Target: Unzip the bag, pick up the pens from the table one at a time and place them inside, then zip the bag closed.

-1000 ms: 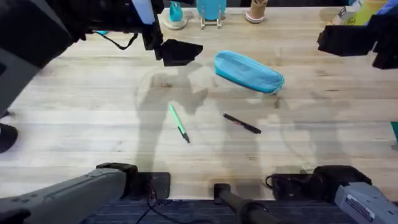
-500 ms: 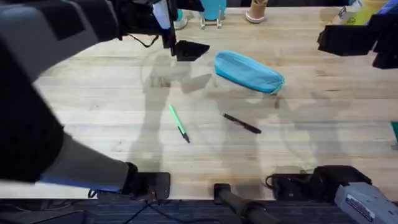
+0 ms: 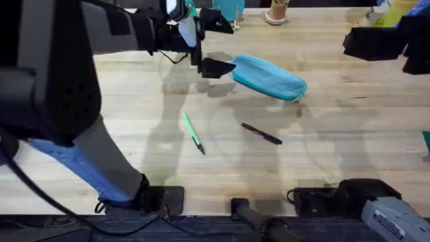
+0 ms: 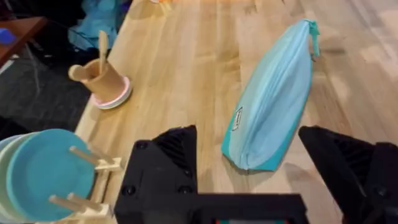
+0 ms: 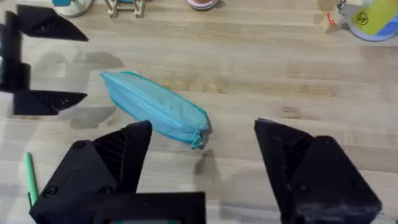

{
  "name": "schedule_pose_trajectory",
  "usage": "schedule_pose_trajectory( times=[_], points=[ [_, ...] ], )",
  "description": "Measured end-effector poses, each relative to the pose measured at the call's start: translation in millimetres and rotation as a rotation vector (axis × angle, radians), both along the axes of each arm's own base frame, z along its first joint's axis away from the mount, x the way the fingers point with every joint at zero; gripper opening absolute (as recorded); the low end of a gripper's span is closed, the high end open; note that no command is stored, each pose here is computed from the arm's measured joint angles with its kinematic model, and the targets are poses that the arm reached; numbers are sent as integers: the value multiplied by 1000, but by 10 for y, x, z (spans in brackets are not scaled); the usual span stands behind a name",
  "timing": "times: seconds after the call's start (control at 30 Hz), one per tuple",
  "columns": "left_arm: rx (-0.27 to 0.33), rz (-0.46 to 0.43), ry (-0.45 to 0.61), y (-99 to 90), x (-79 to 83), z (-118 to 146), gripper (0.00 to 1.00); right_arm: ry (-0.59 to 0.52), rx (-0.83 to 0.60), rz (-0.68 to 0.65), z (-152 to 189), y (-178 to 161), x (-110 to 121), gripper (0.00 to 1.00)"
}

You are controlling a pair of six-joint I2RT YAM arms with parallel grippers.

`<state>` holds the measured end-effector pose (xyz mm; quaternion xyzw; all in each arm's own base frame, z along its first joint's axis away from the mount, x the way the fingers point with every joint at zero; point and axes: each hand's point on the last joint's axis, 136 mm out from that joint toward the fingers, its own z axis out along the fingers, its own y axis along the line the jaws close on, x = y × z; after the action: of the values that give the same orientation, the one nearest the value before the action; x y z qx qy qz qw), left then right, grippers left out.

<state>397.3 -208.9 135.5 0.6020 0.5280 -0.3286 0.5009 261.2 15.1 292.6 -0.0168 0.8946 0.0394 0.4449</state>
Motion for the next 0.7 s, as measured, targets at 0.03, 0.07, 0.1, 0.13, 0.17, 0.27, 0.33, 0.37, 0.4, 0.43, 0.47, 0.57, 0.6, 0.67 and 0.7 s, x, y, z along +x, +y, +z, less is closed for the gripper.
schedule_pose_trajectory(
  times=[0.03, 0.07, 0.1, 0.13, 0.17, 0.27, 0.33, 0.37, 0.4, 0.43, 0.47, 0.57, 0.6, 0.67, 0.7],
  points=[
    [-1, -6, 2, -25, 0, -33, 992, 0, 0, 0, 0, 0, 0, 996],
    [-1, -10, 4, -43, -2, -58, 992, 0, 0, 0, 0, 0, 0, 996],
    [-1, -15, 5, -62, -3, -79, 993, 0, 0, 0, 0, 0, 0, 996],
    [-2, -19, 2, -82, -2, -98, 992, 0, 0, 0, 0, 0, 0, 996],
    [-4, -23, -1, -100, 0, -106, 993, 0, 0, 0, 0, 0, 0, 996],
    [-13, -32, -15, -160, 21, -120, 992, 0, 0, 0, 0, 0, 0, 996],
    [-16, -38, -3, -201, 12, -147, 992, 0, 0, 0, 0, 0, 0, 996],
    [-16, -43, 5, -222, 2, -165, 992, 0, 0, 0, 0, 0, 0, 996],
    [-16, -46, 14, -242, -8, -186, 992, 0, 0, 0, 0, 0, 0, 996],
    [-16, -51, 25, -263, -21, -211, 992, 0, 0, 0, 0, 0, 0, 996],
    [-15, -54, 34, -283, -32, -235, 992, 0, 0, 0, 0, 0, 0, 996],
    [-12, -67, 55, -346, -70, -292, 992, 0, 0, 0, 0, 0, 0, 996],
    [-10, -70, 59, -364, -81, -302, 992, 0, 0, 0, 0, 0, 0, 996],
    [-6, -76, 62, -399, -99, -313, 993, 0, 0, 0, 0, 0, 0, 997],
    [-4, -78, 62, -417, -108, -317, 996, 0, 0, 0, 0, 0, 0, 996]
  ],
)
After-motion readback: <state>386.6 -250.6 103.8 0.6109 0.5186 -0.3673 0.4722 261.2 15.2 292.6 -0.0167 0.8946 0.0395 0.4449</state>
